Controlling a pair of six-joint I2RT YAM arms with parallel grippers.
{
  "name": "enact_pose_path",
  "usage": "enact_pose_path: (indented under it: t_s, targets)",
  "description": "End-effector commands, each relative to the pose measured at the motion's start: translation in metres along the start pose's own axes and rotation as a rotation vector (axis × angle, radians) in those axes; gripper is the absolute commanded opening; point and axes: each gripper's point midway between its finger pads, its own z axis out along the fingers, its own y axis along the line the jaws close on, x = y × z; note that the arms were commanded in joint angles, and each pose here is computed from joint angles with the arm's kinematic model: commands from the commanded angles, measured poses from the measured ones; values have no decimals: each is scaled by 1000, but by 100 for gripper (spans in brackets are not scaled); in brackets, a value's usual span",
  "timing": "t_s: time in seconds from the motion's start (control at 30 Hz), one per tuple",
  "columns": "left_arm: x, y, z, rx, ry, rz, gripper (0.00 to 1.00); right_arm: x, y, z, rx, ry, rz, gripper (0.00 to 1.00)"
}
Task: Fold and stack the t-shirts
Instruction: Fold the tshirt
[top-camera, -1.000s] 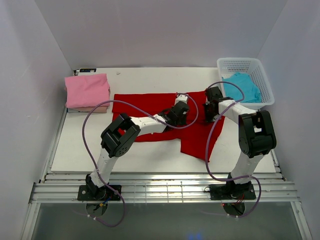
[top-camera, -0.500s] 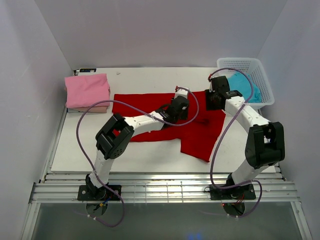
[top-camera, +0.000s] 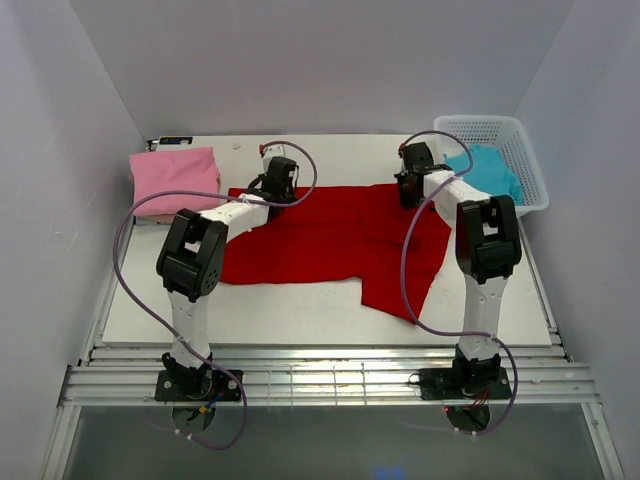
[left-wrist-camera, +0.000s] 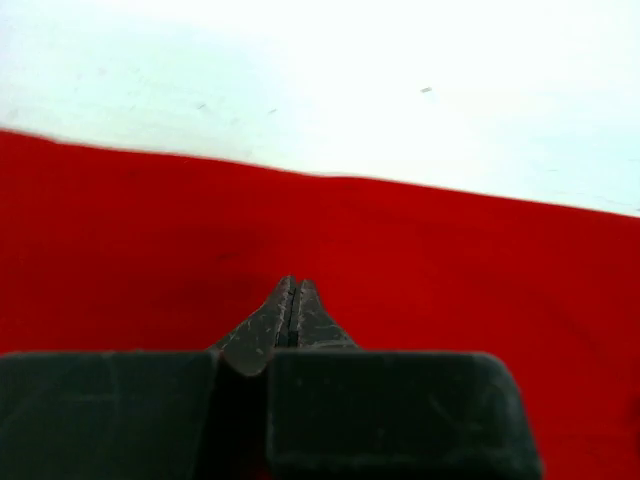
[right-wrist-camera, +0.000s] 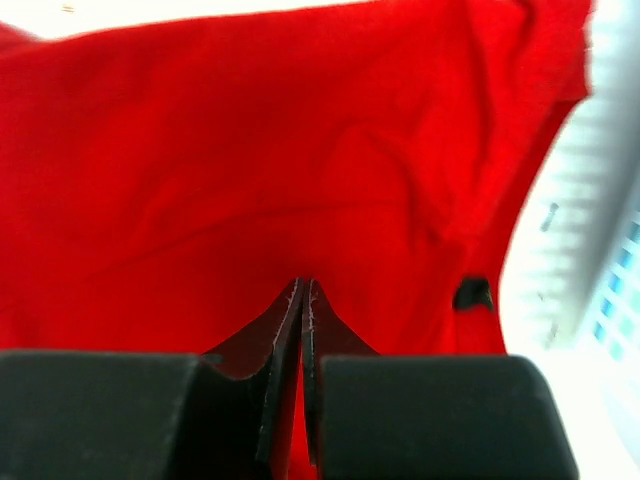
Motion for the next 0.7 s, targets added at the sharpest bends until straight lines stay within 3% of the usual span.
enact_pose_path:
  t_s: [0.0, 0.37, 0.67]
  targets:
    - [20, 11, 5, -12, 63, -13, 0, -20, -12, 10, 38, -37, 10, 8]
    - [66, 55, 35, -103, 202, -67, 0, -10, -35, 37, 94, 23, 59, 8]
    - [72, 81, 51, -122, 230, -112, 0, 7, -44, 67, 132, 124, 77, 8]
